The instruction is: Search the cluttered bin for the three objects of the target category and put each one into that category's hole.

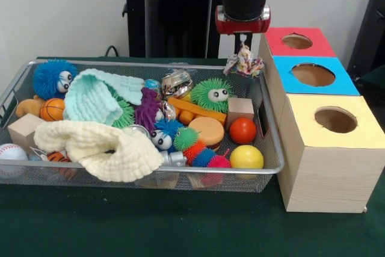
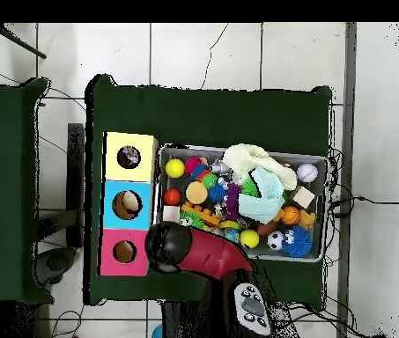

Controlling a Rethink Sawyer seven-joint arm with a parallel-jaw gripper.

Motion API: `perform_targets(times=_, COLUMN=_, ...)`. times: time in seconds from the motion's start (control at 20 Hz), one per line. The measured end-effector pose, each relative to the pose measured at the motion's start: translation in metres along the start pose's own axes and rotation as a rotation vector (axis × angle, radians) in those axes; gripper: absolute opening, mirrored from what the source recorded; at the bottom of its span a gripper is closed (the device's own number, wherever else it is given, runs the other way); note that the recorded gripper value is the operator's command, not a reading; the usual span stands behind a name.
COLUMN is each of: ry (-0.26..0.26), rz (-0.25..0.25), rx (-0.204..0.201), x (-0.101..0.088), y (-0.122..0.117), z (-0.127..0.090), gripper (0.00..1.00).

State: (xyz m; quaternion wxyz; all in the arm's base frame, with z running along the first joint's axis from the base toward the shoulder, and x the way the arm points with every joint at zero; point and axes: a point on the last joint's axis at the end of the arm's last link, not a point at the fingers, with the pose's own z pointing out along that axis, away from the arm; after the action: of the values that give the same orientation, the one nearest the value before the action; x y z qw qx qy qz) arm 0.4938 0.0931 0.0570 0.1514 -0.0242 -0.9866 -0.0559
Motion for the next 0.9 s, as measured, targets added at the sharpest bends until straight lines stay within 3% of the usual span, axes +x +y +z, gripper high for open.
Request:
perform_targets(times=0.05, ry=0.024, rz=-0.006, rx=-0.013, x=-0.009, y=0.001, z=-0.016, gripper=0.0)
perform_targets(times=0.15, ry=0.028, rz=-0.011, rx=-0.017, x=-0.017, y=0.001, z=-0.025, gripper=0.0)
perform_targets(times=0.3, ry=-0.005, rz=-0.028, rx=-0.014, x=-0.043, y=0.001, z=-0.046, gripper=0.0)
perform_targets(times=0.65, ry=-0.134, rz=-0.049, rx=0.009, x=-0.097, y=-0.002, z=-0.086, gripper=0.0)
perform_targets(times=0.75, ry=-0.191, rz=-0.057, rx=0.018, x=-0.12, y=-0.002, z=-0.105, gripper=0.0)
perform_targets(times=0.9, ry=-0.234, rz=-0.065, rx=0.026, x=-0.137, y=-0.001, z=-0.121, gripper=0.0)
